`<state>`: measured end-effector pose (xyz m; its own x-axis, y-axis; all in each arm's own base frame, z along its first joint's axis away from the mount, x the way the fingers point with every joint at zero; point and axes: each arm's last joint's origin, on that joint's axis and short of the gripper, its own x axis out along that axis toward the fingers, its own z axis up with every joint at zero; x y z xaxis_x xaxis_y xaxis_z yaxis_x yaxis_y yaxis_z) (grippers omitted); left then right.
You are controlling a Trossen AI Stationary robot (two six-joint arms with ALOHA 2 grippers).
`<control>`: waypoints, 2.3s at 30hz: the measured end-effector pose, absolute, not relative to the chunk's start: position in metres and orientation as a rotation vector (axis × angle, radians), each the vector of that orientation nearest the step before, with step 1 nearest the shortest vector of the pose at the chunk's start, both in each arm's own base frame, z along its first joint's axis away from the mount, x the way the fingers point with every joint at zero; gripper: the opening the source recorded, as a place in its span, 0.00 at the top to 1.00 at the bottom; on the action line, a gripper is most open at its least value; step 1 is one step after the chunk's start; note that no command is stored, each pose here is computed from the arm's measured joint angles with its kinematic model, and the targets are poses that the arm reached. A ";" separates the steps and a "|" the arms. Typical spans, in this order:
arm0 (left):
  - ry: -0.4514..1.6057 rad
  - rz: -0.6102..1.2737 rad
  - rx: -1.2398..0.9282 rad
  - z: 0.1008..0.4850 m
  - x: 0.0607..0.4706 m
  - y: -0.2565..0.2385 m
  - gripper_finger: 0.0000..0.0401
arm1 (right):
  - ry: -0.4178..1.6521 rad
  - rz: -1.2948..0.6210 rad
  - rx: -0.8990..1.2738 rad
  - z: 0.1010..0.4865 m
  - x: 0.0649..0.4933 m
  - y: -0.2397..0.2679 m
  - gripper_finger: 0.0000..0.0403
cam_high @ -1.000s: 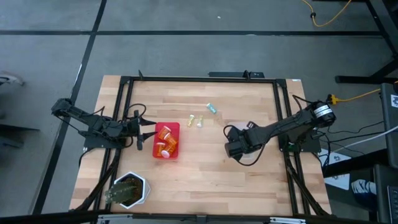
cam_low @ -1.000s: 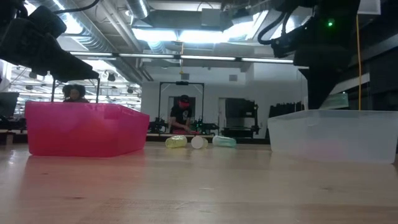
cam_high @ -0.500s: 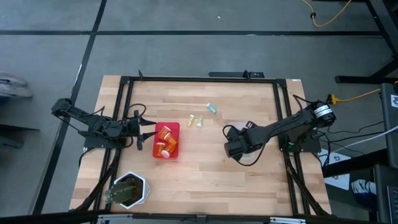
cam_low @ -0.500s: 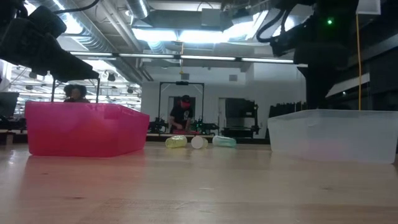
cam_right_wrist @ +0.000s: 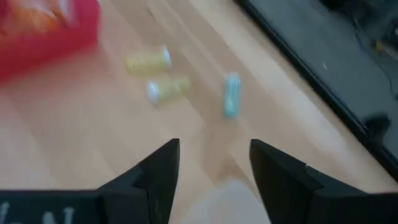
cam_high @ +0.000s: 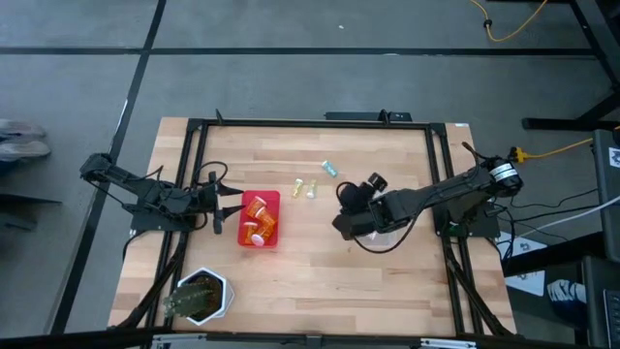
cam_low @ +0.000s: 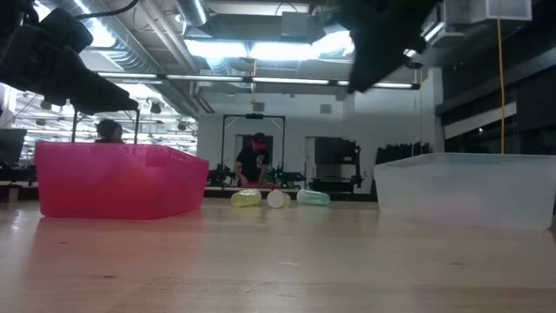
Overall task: Pick and place medicine bottles into bin by pill shape (circle, oval)
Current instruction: Put the small blue pill bottle into the transparent bin
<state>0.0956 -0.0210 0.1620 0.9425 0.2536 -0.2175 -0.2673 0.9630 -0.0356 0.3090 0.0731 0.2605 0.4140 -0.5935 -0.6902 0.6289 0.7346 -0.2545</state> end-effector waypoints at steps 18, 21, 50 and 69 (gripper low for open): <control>0.214 0.265 -0.062 0.162 0.096 -0.021 0.47 | 0.775 -0.723 0.245 0.260 0.347 -0.009 0.51; 0.215 0.266 -0.061 0.162 0.096 -0.021 0.47 | 0.821 -0.737 0.274 0.248 0.352 -0.025 0.51; 0.216 0.266 -0.059 0.162 0.096 -0.021 0.47 | 1.082 -0.767 0.334 0.139 0.374 -0.122 0.51; 0.216 0.266 -0.059 0.162 0.096 -0.021 0.47 | 1.068 -0.815 0.393 0.129 0.376 -0.123 0.61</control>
<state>0.0956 -0.0210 0.1617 0.9420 0.2542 -0.2193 -0.2667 0.9633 -0.0292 0.3763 -0.1228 0.1289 0.2356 -0.3964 -0.8873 0.7517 0.6531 -0.0922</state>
